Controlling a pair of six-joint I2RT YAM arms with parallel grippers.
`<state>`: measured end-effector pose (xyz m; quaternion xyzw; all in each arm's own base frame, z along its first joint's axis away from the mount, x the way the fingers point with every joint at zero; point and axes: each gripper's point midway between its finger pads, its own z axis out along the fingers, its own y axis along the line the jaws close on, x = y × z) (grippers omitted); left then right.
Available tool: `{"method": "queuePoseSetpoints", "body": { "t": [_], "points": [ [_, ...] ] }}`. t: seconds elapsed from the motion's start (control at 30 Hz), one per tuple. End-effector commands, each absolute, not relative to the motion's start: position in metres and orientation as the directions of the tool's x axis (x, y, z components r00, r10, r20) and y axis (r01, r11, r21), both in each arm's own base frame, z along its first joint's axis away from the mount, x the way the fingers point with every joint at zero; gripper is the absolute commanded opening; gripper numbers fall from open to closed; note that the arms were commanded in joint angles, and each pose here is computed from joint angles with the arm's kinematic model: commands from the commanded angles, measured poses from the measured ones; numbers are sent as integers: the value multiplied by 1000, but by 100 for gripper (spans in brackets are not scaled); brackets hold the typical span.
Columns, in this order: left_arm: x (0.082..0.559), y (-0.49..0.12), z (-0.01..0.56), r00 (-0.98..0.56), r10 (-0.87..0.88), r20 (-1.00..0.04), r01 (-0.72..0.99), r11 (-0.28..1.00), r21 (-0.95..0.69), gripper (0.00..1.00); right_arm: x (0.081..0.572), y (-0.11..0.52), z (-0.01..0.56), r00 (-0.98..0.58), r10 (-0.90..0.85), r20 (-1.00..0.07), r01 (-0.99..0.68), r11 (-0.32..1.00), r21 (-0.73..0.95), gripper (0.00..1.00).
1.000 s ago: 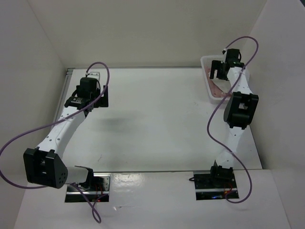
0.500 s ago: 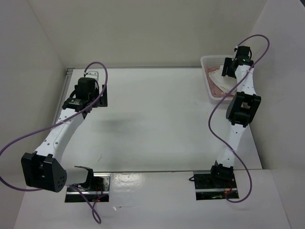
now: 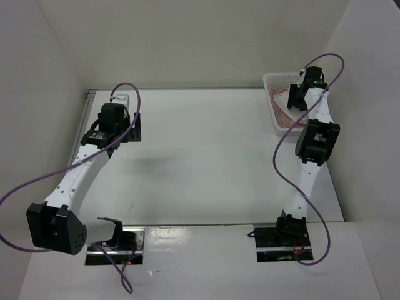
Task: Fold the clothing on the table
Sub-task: Grab the skirt from the pile, then move the skirt to the center of the board
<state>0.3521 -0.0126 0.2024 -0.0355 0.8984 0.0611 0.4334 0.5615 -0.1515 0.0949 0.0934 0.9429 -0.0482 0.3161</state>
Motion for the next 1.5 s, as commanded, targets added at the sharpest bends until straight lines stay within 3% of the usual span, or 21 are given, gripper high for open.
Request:
{"method": "queuePoseSetpoints", "body": {
  "t": [0.0,0.03,0.07,0.17,0.27,0.4,0.67,0.73,0.87,1.1,1.2,1.3,1.47],
  "points": [
    [353,-13,214,-583,-12,-812,-106,992,62,100,562,-127,97,-796,101,-596,148,989,-30,58],
    [353,-13,214,-583,-12,-812,-106,992,62,100,561,-122,94,-804,86,-589,131,991,-35,50],
    [353,-13,214,-583,-12,-812,-106,992,62,100,560,-123,94,-804,86,-588,136,990,-42,32],
    [353,-13,214,-583,-12,-812,-106,992,62,100,561,-121,89,-811,78,-579,137,989,-59,0],
    [351,-13,211,-591,-11,-807,-105,992,64,100,562,-108,101,-802,59,-594,117,991,-60,0],
    [351,-13,218,-569,-14,-823,-107,993,57,100,561,-95,160,-737,32,-676,98,993,-60,0],
    [347,-12,222,-553,-7,-833,-103,993,60,100,522,-54,371,-445,-30,-895,47,997,-57,0],
    [345,-12,225,-538,-9,-843,-104,993,55,100,504,-40,394,-432,-35,-901,-3,999,-38,0],
    [341,-11,231,-520,-12,-854,-105,993,50,100,457,-11,474,-258,-78,-963,-32,997,-72,0],
    [340,-11,237,-496,-6,-868,-102,994,51,100,384,74,539,-62,-84,-995,-230,971,-67,0],
    [339,-11,239,-488,-8,-873,-102,994,48,100,356,100,560,-2,-60,-998,-389,920,-55,0],
    [339,-11,239,-488,-8,-873,-102,994,48,100,334,132,561,3,-45,-999,-573,819,-39,0],
    [340,-11,237,-496,-6,-868,-102,994,51,100,308,161,548,-28,-45,-999,-736,677,-10,1]
  ]
}}
